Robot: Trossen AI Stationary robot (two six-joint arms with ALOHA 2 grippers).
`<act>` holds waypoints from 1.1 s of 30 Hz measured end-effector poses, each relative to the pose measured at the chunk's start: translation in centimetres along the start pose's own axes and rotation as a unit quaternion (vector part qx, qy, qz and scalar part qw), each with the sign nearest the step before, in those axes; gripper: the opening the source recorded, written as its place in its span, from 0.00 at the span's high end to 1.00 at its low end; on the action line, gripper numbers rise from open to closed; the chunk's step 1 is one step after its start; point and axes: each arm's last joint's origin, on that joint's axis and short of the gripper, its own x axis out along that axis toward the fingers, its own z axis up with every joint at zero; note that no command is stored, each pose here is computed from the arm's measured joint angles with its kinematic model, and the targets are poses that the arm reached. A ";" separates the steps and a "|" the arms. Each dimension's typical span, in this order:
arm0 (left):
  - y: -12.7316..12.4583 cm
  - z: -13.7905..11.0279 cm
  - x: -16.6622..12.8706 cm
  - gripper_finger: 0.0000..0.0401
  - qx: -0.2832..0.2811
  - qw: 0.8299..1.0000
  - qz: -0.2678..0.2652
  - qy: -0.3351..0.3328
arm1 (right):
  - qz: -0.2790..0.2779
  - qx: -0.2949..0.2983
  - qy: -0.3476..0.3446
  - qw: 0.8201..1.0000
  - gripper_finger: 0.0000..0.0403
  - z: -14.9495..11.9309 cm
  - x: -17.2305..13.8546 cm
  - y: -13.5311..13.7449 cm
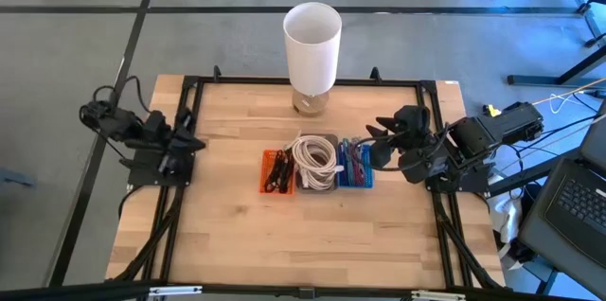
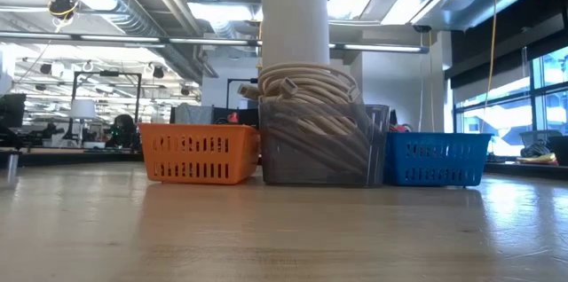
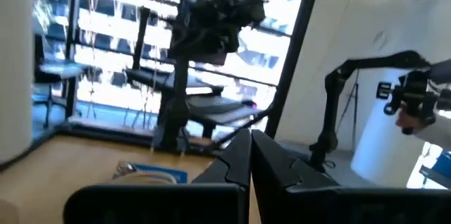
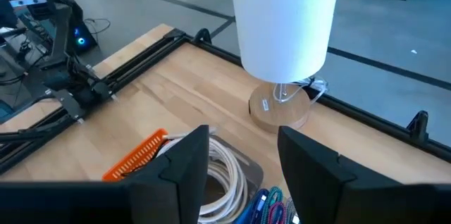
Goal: Pick & Place USB Port
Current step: Return to Home Position
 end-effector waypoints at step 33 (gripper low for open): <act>1.8 -3.3 -1.1 0.99 0.008 0.991 0.132 -0.001 | 0.216 -0.212 0.133 0.944 1.00 -4.5 8.9 1.7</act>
